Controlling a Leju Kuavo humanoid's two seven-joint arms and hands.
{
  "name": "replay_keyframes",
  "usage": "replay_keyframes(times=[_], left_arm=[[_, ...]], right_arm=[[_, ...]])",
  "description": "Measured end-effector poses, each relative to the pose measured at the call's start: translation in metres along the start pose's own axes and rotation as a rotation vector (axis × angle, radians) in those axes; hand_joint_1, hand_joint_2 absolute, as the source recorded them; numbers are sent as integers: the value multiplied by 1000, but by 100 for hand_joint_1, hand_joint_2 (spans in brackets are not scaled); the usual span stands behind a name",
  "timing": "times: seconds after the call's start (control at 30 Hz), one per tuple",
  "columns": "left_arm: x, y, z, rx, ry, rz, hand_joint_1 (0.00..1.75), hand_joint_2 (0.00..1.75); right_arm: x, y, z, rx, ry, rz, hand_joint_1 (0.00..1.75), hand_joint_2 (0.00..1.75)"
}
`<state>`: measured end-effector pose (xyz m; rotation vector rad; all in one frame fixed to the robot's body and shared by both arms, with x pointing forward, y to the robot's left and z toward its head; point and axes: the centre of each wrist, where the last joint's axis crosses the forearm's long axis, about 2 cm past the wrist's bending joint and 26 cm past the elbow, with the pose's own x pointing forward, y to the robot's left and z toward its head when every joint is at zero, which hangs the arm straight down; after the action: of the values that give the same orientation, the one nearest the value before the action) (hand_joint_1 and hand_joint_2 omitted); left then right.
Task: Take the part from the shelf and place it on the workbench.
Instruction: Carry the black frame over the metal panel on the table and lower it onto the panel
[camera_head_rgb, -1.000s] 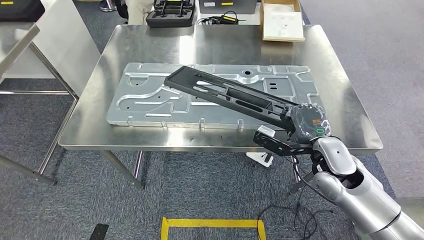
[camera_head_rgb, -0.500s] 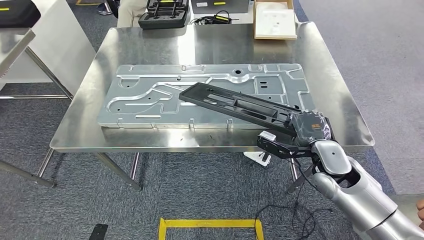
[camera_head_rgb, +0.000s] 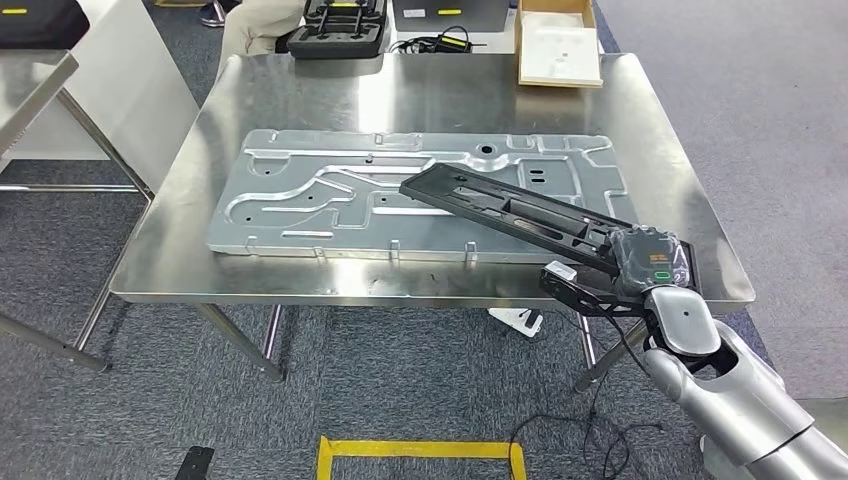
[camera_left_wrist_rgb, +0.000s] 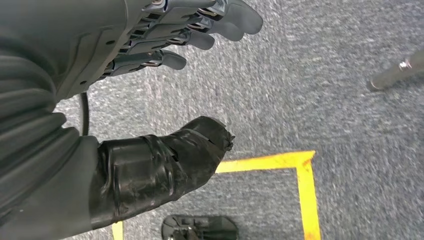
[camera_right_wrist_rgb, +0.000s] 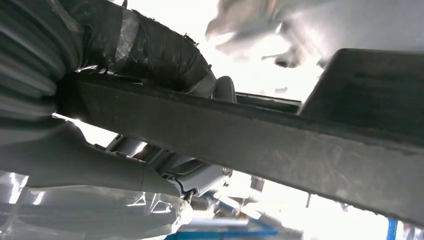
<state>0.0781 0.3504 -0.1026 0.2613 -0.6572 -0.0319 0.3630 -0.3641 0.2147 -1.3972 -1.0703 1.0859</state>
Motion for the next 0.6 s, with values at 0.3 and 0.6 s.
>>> replay_keyframes(times=[0.3,0.6], left_arm=[[1,0,-1,0,-6,-10,0,175],[1,-1,-1,5,-6,-11,0,175]], right_arm=[[1,-21,0,-169,-13,-24,175,175],[5,-31,2,-199,-32,-41,175,175]])
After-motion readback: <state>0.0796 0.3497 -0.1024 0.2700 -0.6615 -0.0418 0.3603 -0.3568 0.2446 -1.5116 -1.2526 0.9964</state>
